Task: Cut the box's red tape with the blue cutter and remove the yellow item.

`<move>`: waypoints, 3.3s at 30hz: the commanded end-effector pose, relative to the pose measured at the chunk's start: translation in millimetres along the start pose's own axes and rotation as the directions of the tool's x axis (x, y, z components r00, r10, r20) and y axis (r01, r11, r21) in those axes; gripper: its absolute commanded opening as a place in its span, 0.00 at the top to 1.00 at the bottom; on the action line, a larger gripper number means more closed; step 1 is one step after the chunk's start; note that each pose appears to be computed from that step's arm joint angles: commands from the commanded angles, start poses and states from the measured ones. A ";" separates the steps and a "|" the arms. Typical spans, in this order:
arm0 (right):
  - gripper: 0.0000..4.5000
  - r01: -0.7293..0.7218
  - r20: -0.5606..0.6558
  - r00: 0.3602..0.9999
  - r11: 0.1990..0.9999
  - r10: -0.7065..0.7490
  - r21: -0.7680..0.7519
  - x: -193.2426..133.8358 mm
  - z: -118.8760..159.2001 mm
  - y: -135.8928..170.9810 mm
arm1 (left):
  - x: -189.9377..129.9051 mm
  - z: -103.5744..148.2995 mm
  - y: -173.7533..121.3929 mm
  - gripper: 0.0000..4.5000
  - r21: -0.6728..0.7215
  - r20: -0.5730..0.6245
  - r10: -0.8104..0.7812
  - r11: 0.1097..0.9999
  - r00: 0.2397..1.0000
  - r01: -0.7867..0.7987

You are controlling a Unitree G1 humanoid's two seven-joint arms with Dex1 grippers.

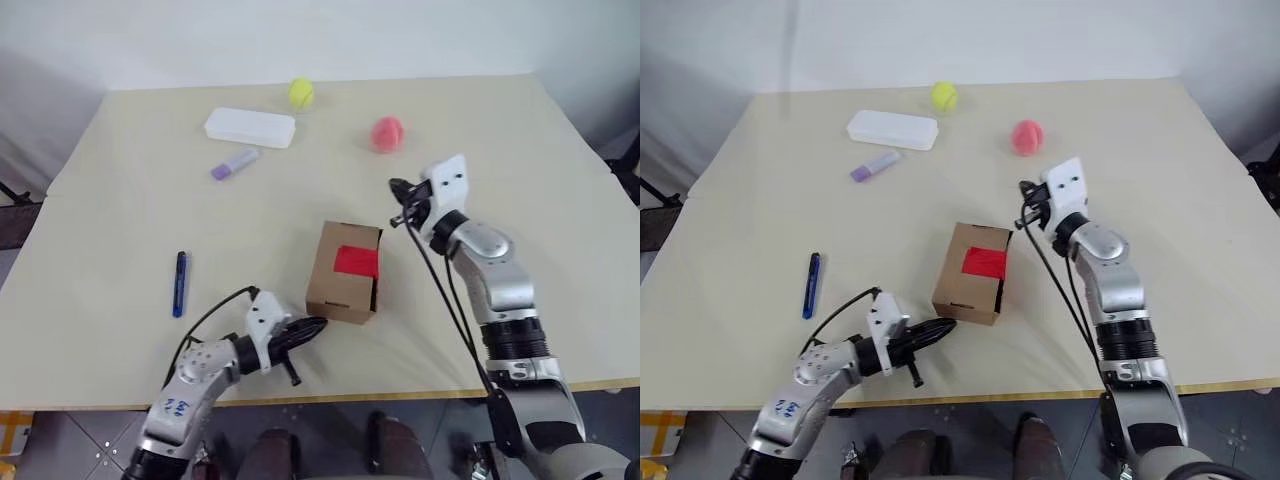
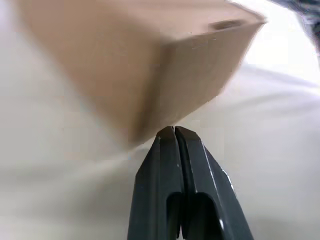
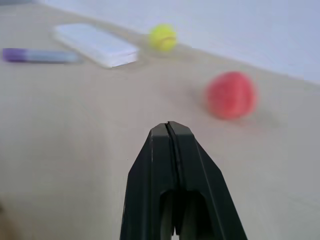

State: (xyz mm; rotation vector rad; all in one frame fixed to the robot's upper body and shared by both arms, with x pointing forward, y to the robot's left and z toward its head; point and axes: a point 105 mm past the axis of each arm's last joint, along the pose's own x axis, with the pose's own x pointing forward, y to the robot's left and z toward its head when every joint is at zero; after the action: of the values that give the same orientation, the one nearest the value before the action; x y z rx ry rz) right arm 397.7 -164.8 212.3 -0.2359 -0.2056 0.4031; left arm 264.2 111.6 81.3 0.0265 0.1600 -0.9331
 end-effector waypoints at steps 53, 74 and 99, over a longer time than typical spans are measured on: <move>1.00 -0.118 -0.227 0.971 0.980 0.080 -0.158 -37.1 -25.3 -39.7 | 18.7 42.2 18.3 0.99 0.127 0.035 -0.038 0.991 0.999 0.033; 0.19 -0.391 -0.119 0.909 0.915 0.400 0.095 -55.4 -5.5 -21.2 | -125.2 94.8 70.4 0.27 0.046 0.119 0.496 0.862 0.860 -0.504; 0.00 -0.455 -0.036 0.887 0.886 0.459 0.086 -19.7 -7.5 -11.8 | -203.4 56.2 58.7 0.00 -0.003 0.044 0.789 0.614 0.613 -0.789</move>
State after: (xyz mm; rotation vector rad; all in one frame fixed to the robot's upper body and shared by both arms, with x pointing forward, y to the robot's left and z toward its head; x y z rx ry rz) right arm 387.7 -186.6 190.5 -0.1903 -0.0229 0.8690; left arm 192.8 299.8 159.2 0.0400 0.1099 -0.0725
